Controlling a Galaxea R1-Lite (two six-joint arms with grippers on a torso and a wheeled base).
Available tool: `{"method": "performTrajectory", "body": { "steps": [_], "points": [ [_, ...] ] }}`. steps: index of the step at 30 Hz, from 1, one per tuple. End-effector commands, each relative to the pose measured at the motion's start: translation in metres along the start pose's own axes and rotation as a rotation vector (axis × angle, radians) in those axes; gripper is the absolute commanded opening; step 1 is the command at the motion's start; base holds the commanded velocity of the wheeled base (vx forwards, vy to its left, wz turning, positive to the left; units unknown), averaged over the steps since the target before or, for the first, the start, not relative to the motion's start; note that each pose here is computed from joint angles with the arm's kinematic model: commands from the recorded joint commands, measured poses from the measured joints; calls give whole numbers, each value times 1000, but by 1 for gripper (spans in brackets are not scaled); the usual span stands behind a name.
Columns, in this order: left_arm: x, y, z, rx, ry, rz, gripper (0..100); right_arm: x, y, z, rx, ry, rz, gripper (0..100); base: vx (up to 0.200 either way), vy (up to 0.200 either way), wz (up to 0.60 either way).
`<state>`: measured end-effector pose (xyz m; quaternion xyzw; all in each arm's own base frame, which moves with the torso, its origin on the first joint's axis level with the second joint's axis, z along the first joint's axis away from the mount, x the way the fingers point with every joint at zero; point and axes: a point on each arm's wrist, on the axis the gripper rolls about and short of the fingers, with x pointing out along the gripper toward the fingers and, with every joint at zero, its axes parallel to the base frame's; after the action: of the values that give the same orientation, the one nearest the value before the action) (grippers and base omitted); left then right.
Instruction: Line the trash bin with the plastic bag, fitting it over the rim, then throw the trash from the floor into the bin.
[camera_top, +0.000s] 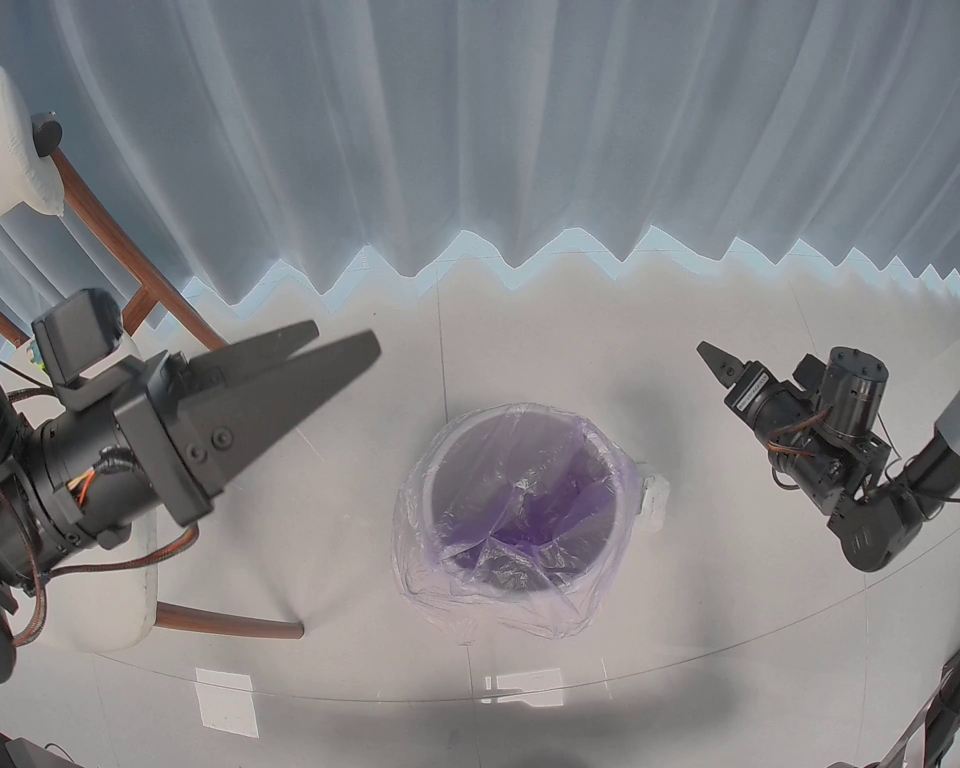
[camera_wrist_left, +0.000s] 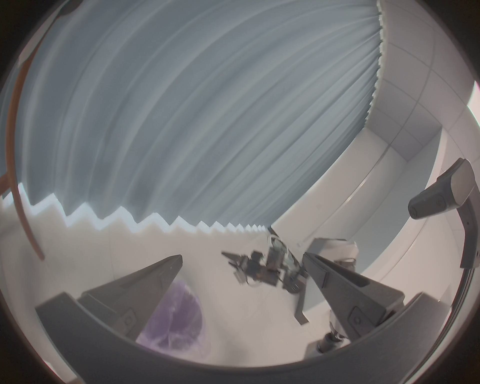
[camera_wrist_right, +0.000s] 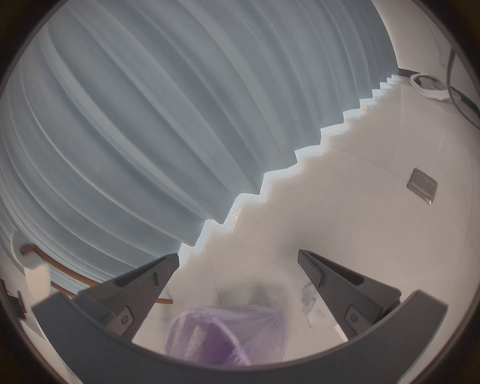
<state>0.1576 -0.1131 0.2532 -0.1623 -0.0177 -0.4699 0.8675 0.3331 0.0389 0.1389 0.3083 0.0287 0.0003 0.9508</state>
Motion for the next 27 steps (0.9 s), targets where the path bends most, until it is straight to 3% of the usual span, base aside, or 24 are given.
{"method": "performTrajectory", "body": {
  "steps": [1, 5, 8, 10, 12, 15, 19, 21, 23, 27],
  "points": [
    [19, 36, -42, -6, 8, 60, 100, -88, 24, 6, 138, 46, 87, 100, 0, 0, 0],
    [32, 46, -47, 7, -3, 103, 100, -120, 31, -3, 196, 104, 134, 100, 0, 0, 0],
    [39, 53, -51, 23, -13, 178, 100, -149, 21, -18, 224, 173, 123, 100, 0, 0, 0],
    [39, 55, -58, 44, 8, 177, 100, -156, 19, -18, 237, 176, 122, 100, 0, 0, 0],
    [27, 57, -80, 176, 69, 95, 100, -173, 17, -11, 311, 152, 146, 100, 0, 0, 0],
    [30, 64, -82, 302, 14, 0, 100, -190, 20, 4, 424, 99, 205, 100, 0, 0, 0],
    [58, 74, -59, 302, -83, 147, 100, -205, 15, 4, 483, 112, 228, 100, 0, 0, 0],
    [77, 80, -50, 262, -153, 244, 100, -206, 6, -7, 470, 167, 191, 100, 0, 0, 0],
    [91, 86, -42, 213, -220, 287, 100, -201, 0, -20, 451, 253, 150, 100, 0, 0, 0],
    [89, 107, -55, 164, -160, 293, 100, -182, -13, -42, 415, 348, 13, 100, 0, 0, 0]
  ]
}}
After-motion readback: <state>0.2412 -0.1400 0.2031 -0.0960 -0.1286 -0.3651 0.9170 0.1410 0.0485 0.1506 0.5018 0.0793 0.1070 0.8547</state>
